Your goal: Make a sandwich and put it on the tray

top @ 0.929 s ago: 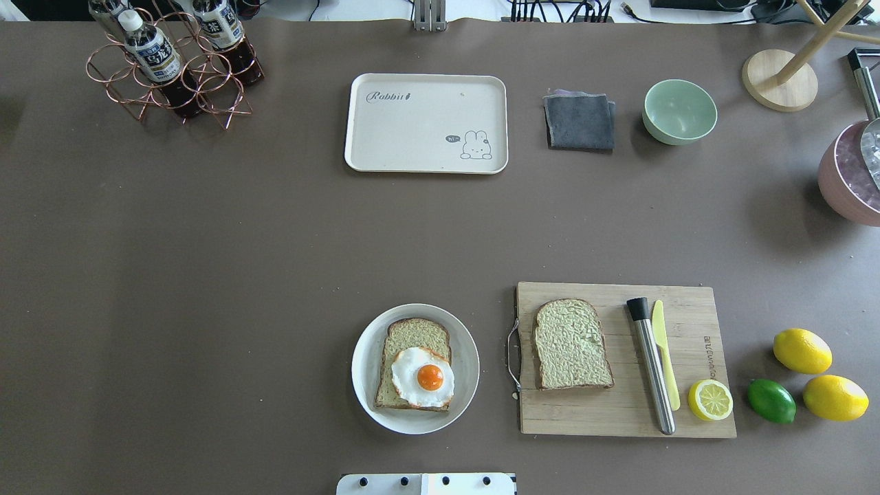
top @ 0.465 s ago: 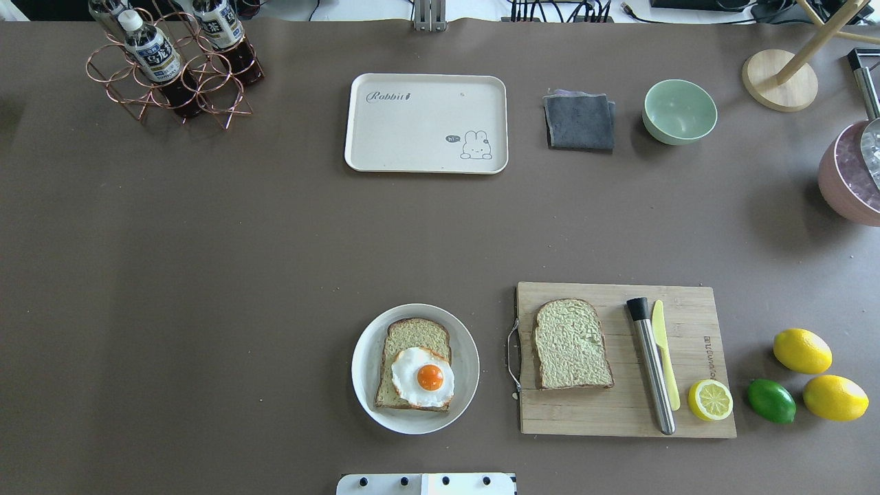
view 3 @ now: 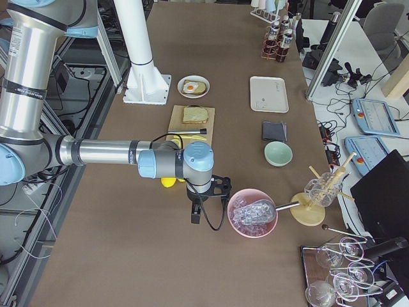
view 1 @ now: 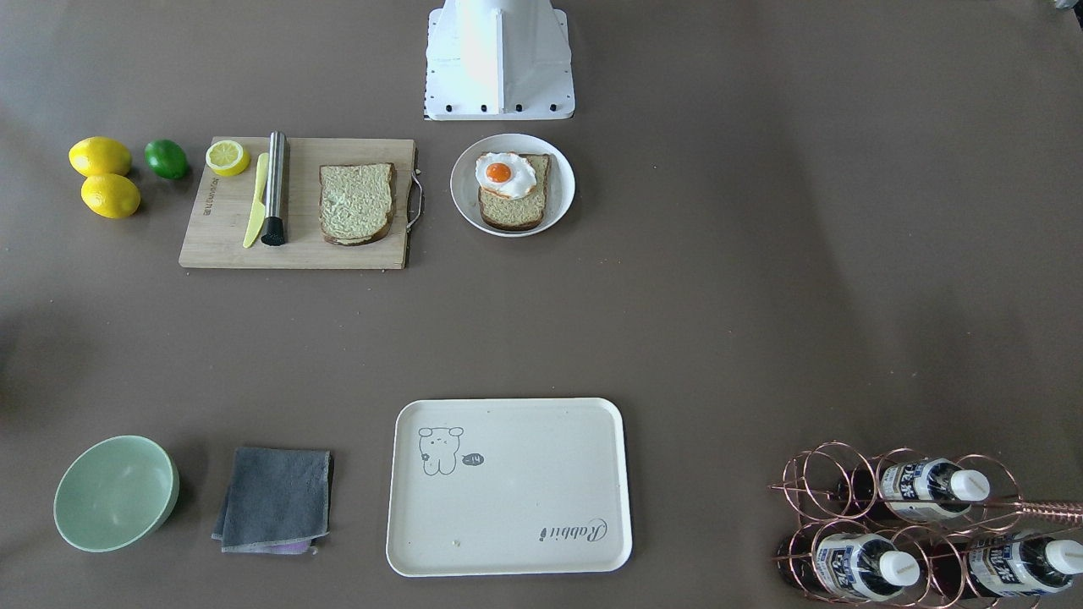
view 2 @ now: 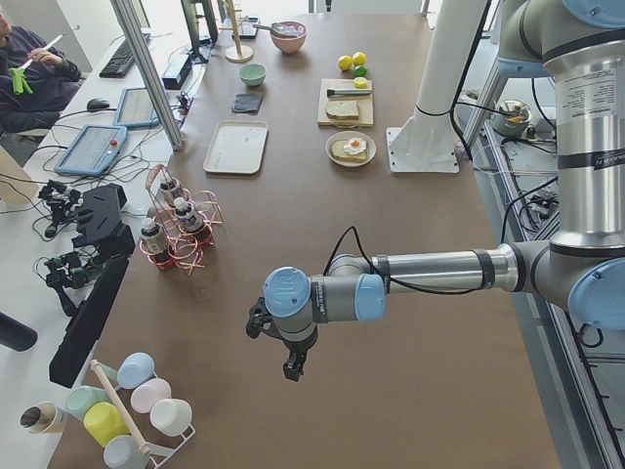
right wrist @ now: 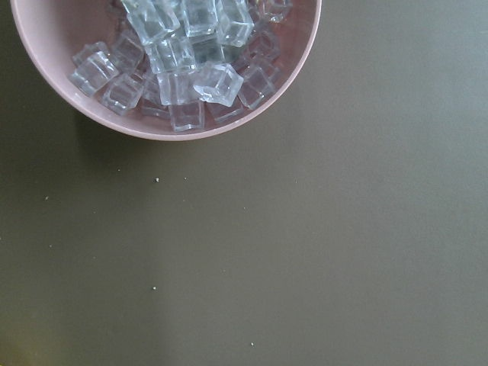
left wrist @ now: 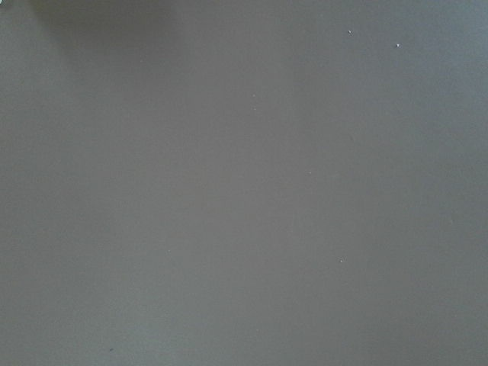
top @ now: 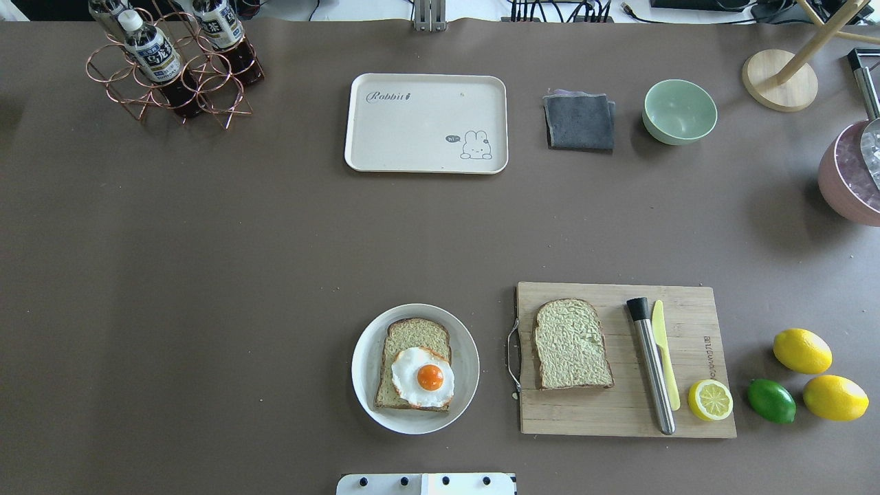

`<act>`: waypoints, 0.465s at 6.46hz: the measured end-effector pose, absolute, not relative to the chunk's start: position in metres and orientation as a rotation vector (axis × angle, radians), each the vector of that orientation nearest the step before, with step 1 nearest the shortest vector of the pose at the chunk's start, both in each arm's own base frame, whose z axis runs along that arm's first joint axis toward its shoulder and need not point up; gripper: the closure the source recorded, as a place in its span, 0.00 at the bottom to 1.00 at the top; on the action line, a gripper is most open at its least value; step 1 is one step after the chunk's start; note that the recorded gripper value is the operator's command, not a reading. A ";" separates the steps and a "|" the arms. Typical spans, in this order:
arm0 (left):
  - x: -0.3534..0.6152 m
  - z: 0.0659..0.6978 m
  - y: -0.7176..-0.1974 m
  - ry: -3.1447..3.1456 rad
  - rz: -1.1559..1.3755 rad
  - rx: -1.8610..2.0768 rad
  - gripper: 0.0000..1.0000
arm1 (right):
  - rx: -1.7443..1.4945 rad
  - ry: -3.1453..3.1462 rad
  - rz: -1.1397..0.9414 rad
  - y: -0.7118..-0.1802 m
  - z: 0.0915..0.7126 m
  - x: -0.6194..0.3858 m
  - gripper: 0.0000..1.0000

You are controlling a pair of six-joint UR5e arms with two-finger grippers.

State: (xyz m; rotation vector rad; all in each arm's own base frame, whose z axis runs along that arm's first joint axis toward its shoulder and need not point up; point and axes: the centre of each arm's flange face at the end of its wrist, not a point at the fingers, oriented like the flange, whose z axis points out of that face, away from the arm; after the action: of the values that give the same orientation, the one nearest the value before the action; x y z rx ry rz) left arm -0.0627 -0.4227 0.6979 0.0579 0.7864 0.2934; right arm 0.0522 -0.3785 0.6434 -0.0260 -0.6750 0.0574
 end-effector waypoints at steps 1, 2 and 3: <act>-0.062 0.696 -0.424 0.797 0.294 0.063 0.02 | -0.026 -0.677 0.057 -0.379 0.643 0.052 0.00; -0.062 0.694 -0.426 0.802 0.297 0.070 0.02 | -0.021 -0.691 0.055 -0.380 0.640 0.051 0.00; -0.061 0.690 -0.430 0.803 0.301 0.077 0.02 | -0.012 -0.721 0.049 -0.382 0.635 0.049 0.00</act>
State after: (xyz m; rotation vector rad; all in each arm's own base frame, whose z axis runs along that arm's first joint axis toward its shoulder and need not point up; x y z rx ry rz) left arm -0.0609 -0.4298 0.6905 0.0768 0.8027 0.3010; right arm 0.0488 -0.3816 0.6348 -0.0120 -0.7213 0.0488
